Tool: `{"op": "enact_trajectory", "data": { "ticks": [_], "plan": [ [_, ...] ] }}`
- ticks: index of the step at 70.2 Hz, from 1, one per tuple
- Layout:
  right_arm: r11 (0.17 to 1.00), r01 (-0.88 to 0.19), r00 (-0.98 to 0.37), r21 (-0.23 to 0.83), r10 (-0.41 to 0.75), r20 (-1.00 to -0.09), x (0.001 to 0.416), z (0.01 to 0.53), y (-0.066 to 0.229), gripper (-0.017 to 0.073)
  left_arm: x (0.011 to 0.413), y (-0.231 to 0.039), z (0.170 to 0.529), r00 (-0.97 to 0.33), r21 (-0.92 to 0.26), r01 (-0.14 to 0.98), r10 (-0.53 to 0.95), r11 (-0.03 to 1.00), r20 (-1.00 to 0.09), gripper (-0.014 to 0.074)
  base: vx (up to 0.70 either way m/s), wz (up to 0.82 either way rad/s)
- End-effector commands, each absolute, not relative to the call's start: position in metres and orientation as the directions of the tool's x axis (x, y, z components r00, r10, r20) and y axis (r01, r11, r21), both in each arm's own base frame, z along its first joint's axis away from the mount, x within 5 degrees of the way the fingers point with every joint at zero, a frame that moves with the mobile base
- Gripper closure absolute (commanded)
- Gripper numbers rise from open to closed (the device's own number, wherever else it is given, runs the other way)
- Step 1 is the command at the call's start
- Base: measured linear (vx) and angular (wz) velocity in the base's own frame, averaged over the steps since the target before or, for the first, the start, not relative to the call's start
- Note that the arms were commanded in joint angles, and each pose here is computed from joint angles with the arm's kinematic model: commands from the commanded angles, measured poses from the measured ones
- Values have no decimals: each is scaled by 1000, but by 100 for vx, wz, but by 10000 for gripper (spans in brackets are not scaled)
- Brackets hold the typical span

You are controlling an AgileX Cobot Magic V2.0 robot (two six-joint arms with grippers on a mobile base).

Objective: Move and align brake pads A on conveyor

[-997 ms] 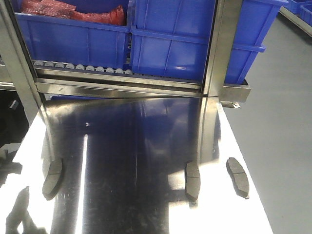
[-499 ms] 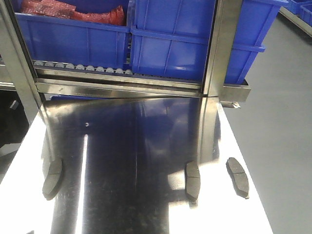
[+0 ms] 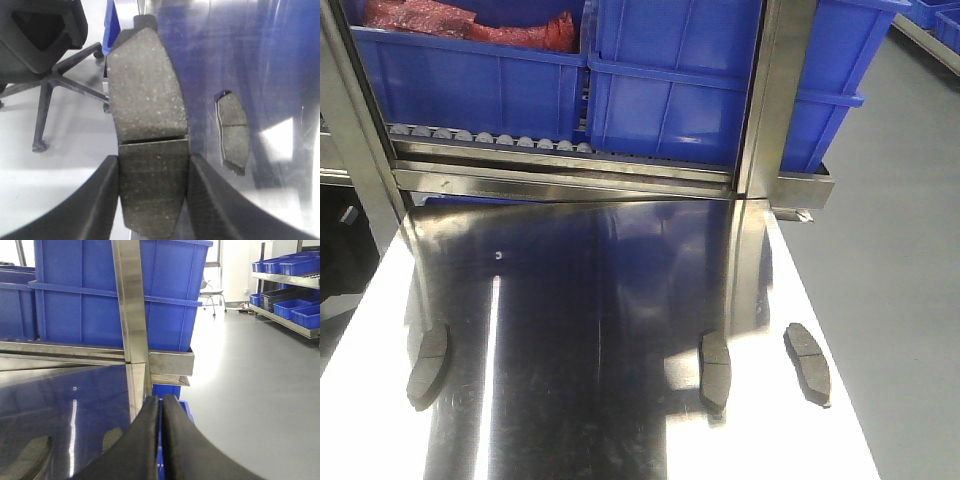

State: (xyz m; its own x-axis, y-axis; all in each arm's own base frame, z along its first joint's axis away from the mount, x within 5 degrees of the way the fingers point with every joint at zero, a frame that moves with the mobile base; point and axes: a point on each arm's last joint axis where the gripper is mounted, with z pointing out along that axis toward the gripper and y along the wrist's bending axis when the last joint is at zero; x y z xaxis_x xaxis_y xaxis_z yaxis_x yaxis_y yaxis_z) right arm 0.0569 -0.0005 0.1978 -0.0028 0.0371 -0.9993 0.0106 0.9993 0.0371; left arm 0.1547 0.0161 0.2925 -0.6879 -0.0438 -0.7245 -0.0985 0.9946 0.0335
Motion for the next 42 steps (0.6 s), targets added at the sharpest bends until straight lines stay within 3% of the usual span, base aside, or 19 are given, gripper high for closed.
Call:
{"op": "enact_trajectory", "data": {
  "ticks": [1, 42],
  "plan": [
    [999, 12, 74, 30, 29, -997, 56, 203, -1, 563, 158, 16, 307, -617, 31, -99, -37, 995, -786, 402, 0, 0],
    [999, 12, 74, 30, 29, -997, 56, 203, -1, 563, 158, 16, 307, -617, 31, -99, -37, 995, -786, 402, 0, 0]
  ]
}}
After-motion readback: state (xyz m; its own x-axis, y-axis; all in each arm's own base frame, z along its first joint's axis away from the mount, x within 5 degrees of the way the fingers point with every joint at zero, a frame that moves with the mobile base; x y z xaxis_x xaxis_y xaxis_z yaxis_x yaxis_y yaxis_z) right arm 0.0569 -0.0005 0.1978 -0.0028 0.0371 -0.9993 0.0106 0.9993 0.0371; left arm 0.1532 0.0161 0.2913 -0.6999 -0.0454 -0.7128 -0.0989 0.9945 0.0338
